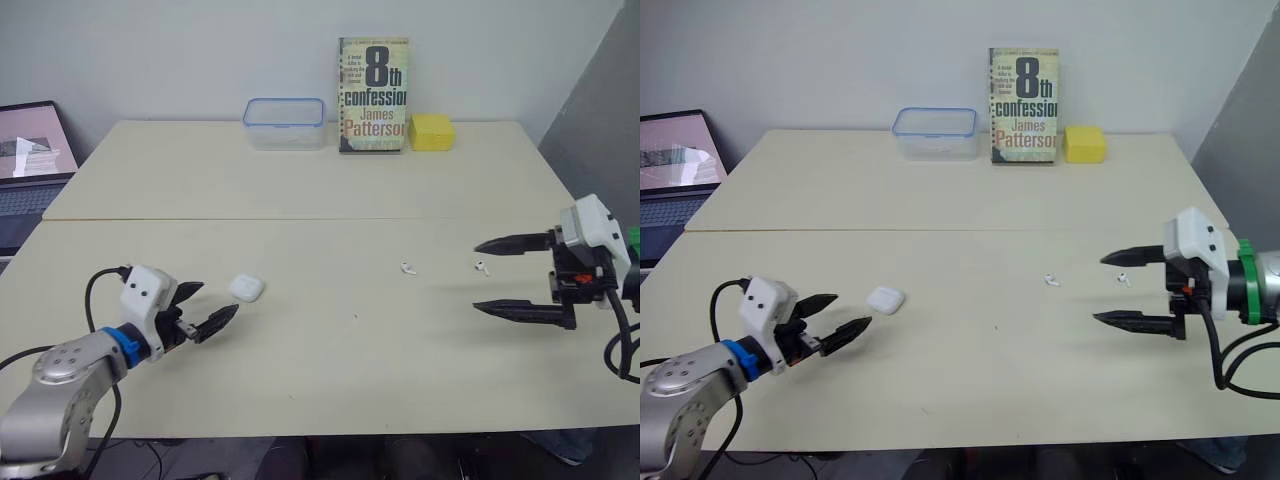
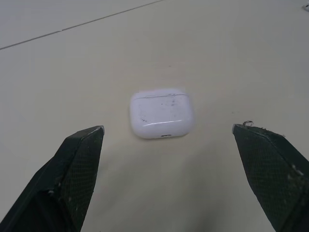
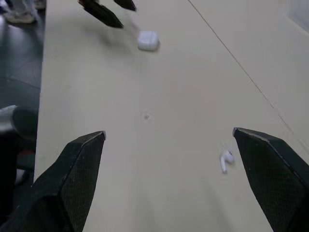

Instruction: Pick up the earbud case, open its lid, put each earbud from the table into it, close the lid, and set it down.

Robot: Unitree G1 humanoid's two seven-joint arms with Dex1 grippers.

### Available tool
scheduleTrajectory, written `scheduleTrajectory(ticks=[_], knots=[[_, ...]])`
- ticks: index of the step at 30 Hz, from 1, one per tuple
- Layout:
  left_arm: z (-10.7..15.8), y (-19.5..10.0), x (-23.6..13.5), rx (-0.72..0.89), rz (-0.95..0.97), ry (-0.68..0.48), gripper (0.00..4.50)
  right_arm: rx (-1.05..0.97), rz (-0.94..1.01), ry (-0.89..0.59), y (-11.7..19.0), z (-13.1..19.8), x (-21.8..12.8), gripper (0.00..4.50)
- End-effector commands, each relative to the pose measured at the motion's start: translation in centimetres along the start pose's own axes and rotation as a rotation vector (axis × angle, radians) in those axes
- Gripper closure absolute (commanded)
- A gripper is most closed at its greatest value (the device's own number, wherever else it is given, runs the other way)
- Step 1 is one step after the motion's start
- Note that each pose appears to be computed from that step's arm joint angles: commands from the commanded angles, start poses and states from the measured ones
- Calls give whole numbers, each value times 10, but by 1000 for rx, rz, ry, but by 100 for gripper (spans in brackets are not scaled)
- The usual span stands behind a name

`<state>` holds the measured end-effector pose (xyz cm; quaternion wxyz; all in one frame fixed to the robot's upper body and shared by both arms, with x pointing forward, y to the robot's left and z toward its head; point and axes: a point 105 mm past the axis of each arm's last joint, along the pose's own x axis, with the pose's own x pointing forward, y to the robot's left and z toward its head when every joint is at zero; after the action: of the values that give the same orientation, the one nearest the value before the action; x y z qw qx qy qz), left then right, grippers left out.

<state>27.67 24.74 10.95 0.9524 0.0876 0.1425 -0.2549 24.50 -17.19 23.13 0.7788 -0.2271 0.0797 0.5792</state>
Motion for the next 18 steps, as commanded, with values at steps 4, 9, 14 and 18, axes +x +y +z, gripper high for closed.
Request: scheduleTrajectory(ticks=[4, 9, 14, 18], knots=[[-8, 5, 22, -7, 11, 13, 0, -43, 55, -48, 8, 22, 13, 5], [-13, -2, 36, -13, -19, 17, 0, -44, 74, -58, 11, 26, 18, 5], [-16, 0, 47, -5, 6, 22, 0, -45, 100, -63, 14, 26, 25, 5], [-17, -1, 52, -2, 12, 23, 0, -48, 108, -72, 13, 27, 28, 5]])
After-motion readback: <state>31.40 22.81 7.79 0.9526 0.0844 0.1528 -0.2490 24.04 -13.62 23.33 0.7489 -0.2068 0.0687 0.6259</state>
